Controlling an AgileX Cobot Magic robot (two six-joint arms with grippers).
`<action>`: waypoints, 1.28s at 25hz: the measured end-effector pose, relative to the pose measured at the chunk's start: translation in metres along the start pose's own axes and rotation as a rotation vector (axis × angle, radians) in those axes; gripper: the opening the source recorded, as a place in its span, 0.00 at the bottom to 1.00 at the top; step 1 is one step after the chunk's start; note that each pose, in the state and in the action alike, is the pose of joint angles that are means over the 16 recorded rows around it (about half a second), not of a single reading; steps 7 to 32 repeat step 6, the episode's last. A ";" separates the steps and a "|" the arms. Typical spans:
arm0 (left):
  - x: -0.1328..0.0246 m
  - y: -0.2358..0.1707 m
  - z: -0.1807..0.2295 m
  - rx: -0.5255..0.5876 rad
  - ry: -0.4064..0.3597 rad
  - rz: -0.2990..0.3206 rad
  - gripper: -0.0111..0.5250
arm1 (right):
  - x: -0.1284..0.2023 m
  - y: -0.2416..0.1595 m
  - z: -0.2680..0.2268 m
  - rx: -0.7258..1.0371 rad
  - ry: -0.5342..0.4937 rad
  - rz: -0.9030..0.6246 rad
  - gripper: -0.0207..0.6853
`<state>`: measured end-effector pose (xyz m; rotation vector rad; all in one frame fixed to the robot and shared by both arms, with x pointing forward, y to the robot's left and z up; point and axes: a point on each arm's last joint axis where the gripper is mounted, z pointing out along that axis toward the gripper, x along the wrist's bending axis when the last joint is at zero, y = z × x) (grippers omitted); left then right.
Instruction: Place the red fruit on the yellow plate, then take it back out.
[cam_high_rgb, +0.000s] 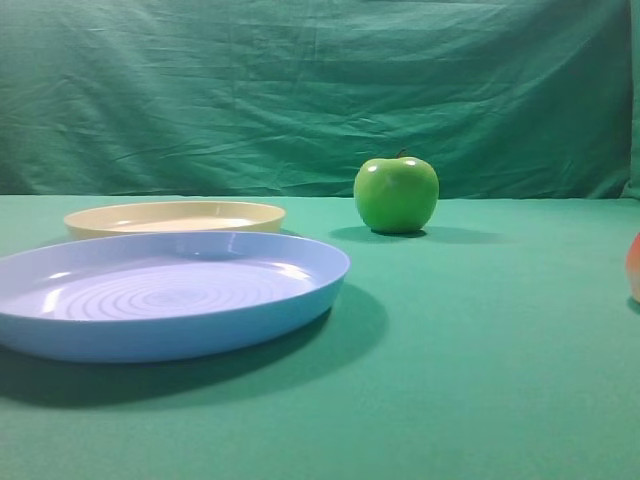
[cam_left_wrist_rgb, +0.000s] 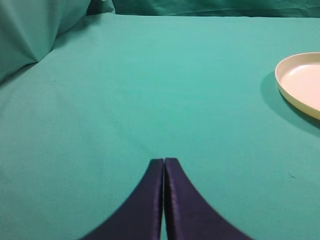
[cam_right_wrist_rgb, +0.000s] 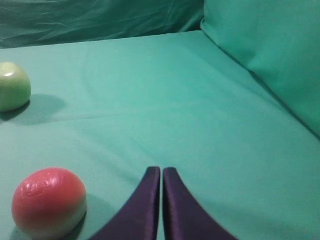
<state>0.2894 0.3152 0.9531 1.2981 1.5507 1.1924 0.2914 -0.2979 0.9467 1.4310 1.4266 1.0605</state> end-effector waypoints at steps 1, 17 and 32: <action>0.000 0.000 0.000 0.000 0.000 0.000 0.02 | 0.000 0.000 0.000 0.000 0.000 0.000 0.03; 0.000 0.000 0.000 0.000 0.000 -0.001 0.02 | 0.000 0.000 0.000 0.000 0.000 -0.002 0.03; 0.000 0.000 0.000 0.000 0.000 -0.001 0.02 | 0.000 0.000 0.000 0.000 0.000 -0.002 0.03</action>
